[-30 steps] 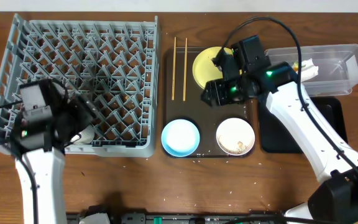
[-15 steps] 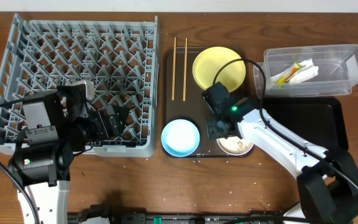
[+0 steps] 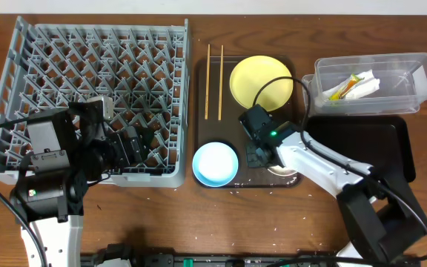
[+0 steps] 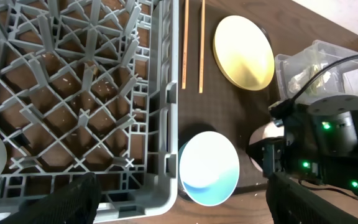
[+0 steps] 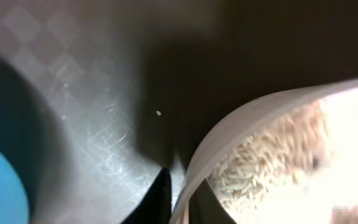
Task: Sort waste into correct bins and load items into the dishwasher
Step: 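Grasp the white rice bowl rim with the right gripper, then tip the white bowl over the black tray to dump the rice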
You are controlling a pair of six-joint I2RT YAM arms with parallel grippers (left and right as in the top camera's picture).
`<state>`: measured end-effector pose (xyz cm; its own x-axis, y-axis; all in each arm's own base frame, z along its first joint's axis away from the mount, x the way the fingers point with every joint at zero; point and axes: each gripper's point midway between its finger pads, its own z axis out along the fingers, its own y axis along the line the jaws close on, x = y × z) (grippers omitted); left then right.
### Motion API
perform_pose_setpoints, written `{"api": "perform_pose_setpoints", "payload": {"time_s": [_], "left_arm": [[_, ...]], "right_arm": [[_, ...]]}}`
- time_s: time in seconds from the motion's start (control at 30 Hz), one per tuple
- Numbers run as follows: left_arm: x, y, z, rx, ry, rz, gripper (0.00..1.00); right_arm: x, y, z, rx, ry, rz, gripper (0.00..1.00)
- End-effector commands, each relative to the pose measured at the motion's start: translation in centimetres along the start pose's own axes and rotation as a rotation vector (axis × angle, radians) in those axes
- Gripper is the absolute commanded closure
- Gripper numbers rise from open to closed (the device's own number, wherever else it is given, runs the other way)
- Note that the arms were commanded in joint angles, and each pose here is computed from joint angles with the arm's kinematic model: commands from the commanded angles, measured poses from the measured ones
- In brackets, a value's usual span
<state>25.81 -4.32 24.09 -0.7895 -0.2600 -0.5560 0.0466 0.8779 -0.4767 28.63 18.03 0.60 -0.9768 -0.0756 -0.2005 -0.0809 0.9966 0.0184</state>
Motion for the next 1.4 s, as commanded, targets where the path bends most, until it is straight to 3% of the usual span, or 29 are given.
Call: {"api": "perform_pose_setpoints", "payload": {"time_s": [0.0, 0.23, 0.4, 0.6, 0.83, 1.0, 1.37], "left_arm": [[-0.3, -0.6, -0.4, 0.016, -0.006, 0.024, 0.14], [-0.3, -0.6, -0.4, 0.016, -0.008, 0.025, 0.14], [-0.3, -0.6, -0.4, 0.015, -0.007, 0.033, 0.14], [-0.3, -0.6, -0.4, 0.015, -0.007, 0.047, 0.14], [-0.3, -0.5, -0.2, 0.015, -0.001, 0.043, 0.14], [-0.3, -0.4, -0.2, 0.015, 0.001, 0.042, 0.14], [-0.1, -0.4, -0.1, 0.014, 0.008, 0.038, 0.14]], "right_arm": [[0.4, -0.3, 0.5, 0.024, 0.011, -0.004, 0.99], [-0.2, 0.0, -2.3, -0.055, 0.036, 0.022, 0.99], [-3.6, 2.0, -8.1, -0.469, -0.034, 0.028, 0.99], [-6.6, -1.6, -14.0, -0.861, -0.146, 0.049, 0.99], [-6.8, -12.1, -14.0, -0.97, -0.301, 0.274, 0.99], [-6.0, -14.9, -15.3, -1.158, -0.453, 0.326, 0.99], [-4.7, -17.5, -16.0, -1.25, -0.586, 0.359, 0.99]]}}
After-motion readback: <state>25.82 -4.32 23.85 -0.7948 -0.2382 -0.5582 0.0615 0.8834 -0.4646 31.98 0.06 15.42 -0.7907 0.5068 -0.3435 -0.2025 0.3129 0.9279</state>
